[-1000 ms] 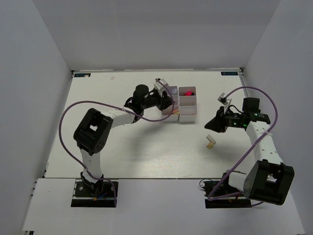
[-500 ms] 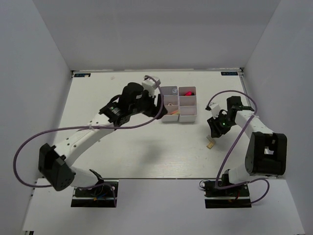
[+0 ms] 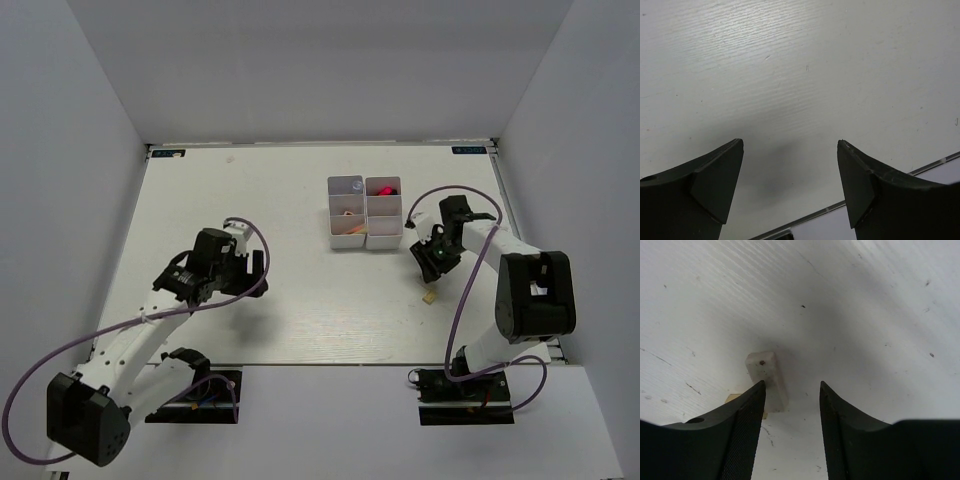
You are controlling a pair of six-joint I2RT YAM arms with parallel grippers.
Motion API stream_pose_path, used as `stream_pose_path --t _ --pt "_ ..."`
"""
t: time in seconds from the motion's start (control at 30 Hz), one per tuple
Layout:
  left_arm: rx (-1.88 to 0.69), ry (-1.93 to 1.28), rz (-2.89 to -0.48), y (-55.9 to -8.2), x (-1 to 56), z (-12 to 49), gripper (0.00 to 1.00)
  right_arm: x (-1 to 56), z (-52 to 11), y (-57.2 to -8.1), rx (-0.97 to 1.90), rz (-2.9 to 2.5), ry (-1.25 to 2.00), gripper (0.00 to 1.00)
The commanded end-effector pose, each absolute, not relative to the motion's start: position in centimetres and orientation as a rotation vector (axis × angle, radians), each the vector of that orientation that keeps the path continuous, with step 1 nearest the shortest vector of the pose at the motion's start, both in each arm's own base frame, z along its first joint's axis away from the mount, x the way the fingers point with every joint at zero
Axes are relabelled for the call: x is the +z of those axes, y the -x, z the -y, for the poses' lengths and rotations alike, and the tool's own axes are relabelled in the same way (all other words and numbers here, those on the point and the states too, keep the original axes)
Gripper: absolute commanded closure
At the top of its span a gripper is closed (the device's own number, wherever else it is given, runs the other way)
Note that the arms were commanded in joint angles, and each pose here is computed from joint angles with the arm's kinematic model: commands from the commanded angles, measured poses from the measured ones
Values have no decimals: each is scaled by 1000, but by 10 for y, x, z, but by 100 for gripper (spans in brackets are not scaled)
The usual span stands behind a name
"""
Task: Sort the stationery into containers
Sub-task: Pick up the stationery from the center of the board.
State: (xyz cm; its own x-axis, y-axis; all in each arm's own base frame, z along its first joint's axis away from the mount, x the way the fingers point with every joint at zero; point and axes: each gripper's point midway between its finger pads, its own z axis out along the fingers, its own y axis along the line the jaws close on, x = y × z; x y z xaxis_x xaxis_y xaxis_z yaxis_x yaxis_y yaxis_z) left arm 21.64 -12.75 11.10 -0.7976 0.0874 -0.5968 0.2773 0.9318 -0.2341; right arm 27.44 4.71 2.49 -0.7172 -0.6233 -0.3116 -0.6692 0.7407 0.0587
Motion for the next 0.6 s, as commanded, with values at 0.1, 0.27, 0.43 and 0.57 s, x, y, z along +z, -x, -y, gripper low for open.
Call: stream_pose_path --t 0.1,0.27,0.43,0.57 --pt "-491 -305 -2381 -215 114 131 14 25 -70 -265 373 -2697 1008 49" --pt "-485 -293 -2397 -211 109 126 14 29 -76 -259 414 -2667 1006 48" --pt "-486 -304 -2375 -209 110 126 14 26 -82 -249 476 -2663 1046 48" --pt "-487 -308 -2371 -209 111 125 14 18 -78 -247 450 -2678 1073 48"
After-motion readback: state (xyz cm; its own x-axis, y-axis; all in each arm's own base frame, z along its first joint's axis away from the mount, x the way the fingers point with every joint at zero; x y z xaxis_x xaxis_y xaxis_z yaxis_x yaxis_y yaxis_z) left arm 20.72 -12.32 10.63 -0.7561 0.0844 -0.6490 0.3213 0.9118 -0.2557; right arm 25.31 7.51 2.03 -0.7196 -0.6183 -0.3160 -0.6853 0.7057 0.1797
